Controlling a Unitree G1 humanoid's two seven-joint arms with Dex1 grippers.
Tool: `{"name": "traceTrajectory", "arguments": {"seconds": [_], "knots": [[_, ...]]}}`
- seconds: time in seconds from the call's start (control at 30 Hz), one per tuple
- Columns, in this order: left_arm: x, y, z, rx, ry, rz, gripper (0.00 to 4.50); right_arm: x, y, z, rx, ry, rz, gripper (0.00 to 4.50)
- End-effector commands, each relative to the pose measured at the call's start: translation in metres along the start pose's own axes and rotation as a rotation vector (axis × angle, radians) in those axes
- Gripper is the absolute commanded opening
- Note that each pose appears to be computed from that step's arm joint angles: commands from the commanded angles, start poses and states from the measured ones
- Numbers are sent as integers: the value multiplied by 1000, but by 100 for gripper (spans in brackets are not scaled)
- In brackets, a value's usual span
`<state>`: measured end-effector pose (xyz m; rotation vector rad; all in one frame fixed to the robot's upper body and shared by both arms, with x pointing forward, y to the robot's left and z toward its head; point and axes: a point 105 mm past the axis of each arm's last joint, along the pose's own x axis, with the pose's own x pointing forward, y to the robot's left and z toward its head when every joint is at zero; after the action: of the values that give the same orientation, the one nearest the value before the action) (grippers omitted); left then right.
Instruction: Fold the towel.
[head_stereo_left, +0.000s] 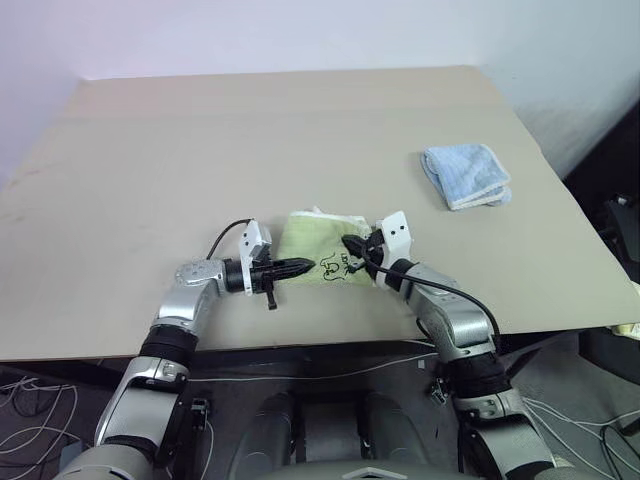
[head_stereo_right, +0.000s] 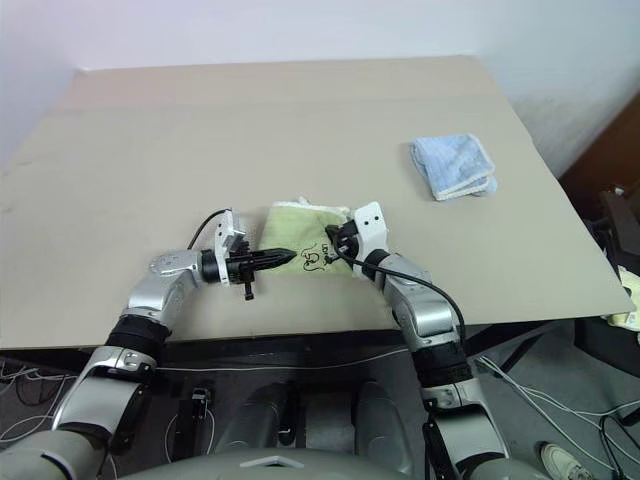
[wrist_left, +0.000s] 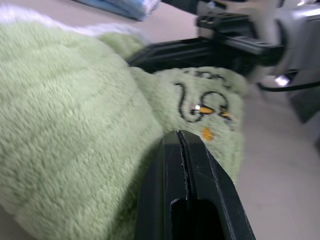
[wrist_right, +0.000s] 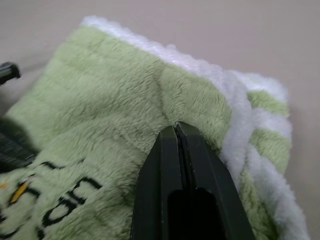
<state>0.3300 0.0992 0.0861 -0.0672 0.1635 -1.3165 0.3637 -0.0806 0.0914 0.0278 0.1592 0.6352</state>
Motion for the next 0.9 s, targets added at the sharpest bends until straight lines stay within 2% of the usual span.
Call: {"name": "traceTrajectory", "arguments": {"seconds": [0.03, 0.1, 0.27, 0.43, 0.63, 0.77, 0.9], "knots": [[-5, -4, 26, -39, -75, -37, 57, -7, -16, 26, 63, -89, 0, 39], [-8, -7, 40, -57, -98, -55, 121, -11, -15, 44, 138, -155, 55, 88], [-22, 0, 61, -63, -154, 12, 291, -18, -17, 70, 219, -216, 130, 261], [-40, 8, 64, -106, -141, 113, 450, -27, -20, 77, 242, -140, 169, 440], [-63, 28, 46, -206, -30, 395, 450, -42, -28, 62, 180, 30, 156, 449], [-64, 23, 55, -357, -91, 415, 450, -56, -24, 56, 190, 79, 209, 449], [-58, 21, 53, -521, -105, 399, 450, -72, -20, 50, 220, 98, 278, 449]]}}
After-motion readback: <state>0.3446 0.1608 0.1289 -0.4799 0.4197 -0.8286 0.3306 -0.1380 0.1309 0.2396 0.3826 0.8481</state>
